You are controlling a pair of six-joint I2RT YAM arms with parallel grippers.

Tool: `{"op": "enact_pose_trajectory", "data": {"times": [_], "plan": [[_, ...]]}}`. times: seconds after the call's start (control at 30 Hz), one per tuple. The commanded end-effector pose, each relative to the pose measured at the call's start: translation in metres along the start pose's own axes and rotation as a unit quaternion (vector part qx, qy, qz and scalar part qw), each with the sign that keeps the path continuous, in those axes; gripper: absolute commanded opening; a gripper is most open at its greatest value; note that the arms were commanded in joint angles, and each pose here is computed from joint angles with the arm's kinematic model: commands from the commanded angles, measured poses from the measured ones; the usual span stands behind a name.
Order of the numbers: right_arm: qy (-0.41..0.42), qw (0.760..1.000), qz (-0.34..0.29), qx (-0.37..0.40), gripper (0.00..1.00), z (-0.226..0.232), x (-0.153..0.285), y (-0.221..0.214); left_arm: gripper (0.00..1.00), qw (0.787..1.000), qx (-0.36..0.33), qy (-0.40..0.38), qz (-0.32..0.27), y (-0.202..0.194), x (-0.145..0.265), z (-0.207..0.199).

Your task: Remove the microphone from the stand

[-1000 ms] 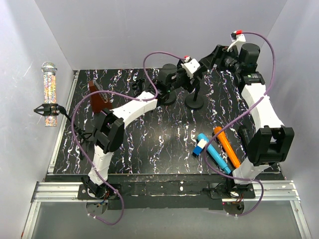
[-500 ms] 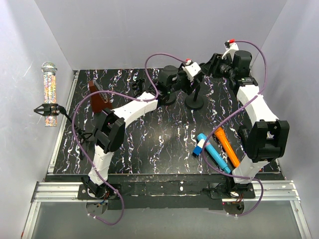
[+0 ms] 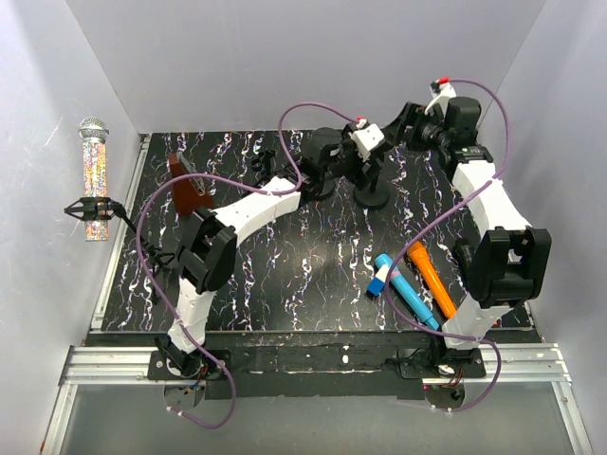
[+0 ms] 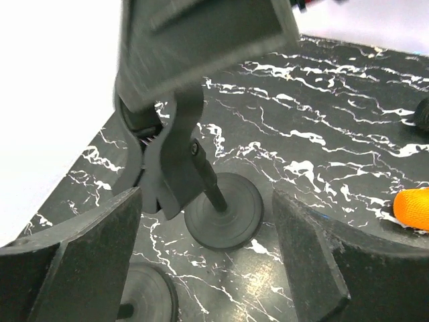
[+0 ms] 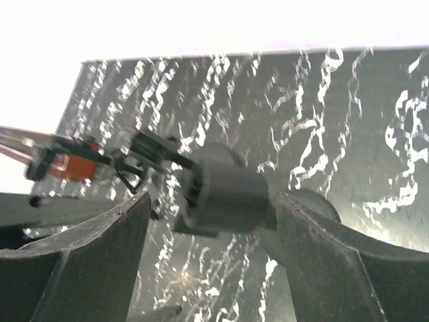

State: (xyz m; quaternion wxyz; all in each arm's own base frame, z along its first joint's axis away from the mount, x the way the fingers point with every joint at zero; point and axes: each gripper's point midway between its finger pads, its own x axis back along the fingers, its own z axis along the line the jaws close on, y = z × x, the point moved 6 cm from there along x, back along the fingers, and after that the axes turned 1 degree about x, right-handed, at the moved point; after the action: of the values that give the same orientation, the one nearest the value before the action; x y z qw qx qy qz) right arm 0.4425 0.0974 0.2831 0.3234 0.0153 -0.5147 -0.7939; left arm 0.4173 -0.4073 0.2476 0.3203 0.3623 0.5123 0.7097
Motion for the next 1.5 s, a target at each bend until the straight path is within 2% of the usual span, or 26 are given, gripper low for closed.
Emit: {"op": "enact_pose_trajectory", "data": {"times": [0.0,0.13,0.3,0.4,0.47,0.57,0.63,0.7,0.77,0.9,1.0,1.17,1.27,1.47], "plan": [[0.073,0.988,-0.124,0.051,0.82,0.065,0.052,0.095,0.79,0.994,-0.020,0.026,-0.108,0.122,0.067,0.013],[0.080,0.984,-0.142,0.074,0.82,0.082,0.074,0.106,0.80,0.993,-0.053,0.005,-0.103,0.143,0.114,0.004],[0.108,0.983,-0.106,0.107,0.79,0.082,0.083,0.073,0.80,0.991,-0.113,-0.016,-0.063,0.135,0.171,-0.010],[0.106,0.984,-0.082,0.116,0.78,0.080,0.089,0.055,0.80,0.979,-0.202,-0.007,-0.031,0.137,0.211,-0.010],[0.102,0.985,-0.067,0.120,0.77,0.079,0.094,0.044,0.81,0.967,-0.252,0.040,-0.014,0.145,0.246,-0.001],[0.104,0.986,-0.049,0.121,0.77,0.077,0.094,0.031,0.81,0.933,-0.320,0.161,0.039,0.153,0.291,0.025],[0.106,0.986,-0.042,0.125,0.77,0.079,0.092,0.025,0.83,0.898,-0.347,0.262,0.077,0.161,0.321,0.046],[0.111,0.985,-0.035,0.129,0.77,0.083,0.089,0.022,0.87,0.853,-0.374,0.344,0.120,0.165,0.344,0.062],[0.116,0.984,-0.028,0.134,0.77,0.086,0.086,0.020,0.89,0.810,-0.407,0.391,0.159,0.164,0.362,0.069],[0.122,0.984,-0.011,0.128,0.77,0.088,0.081,0.013,0.92,0.743,-0.443,0.461,0.198,0.173,0.393,0.076],[0.128,0.983,-0.007,0.129,0.77,0.091,0.078,0.010,0.96,0.688,-0.434,0.532,0.235,0.181,0.419,0.087],[0.140,0.982,-0.001,0.129,0.77,0.100,0.071,0.008,0.97,0.637,-0.390,0.580,0.325,0.171,0.466,0.110],[0.145,0.981,0.003,0.125,0.77,0.101,0.068,0.006,0.97,0.629,-0.362,0.581,0.369,0.161,0.491,0.111],[0.153,0.981,0.011,0.116,0.77,0.105,0.059,0.002,0.96,0.615,-0.319,0.587,0.418,0.144,0.533,0.100]]}}
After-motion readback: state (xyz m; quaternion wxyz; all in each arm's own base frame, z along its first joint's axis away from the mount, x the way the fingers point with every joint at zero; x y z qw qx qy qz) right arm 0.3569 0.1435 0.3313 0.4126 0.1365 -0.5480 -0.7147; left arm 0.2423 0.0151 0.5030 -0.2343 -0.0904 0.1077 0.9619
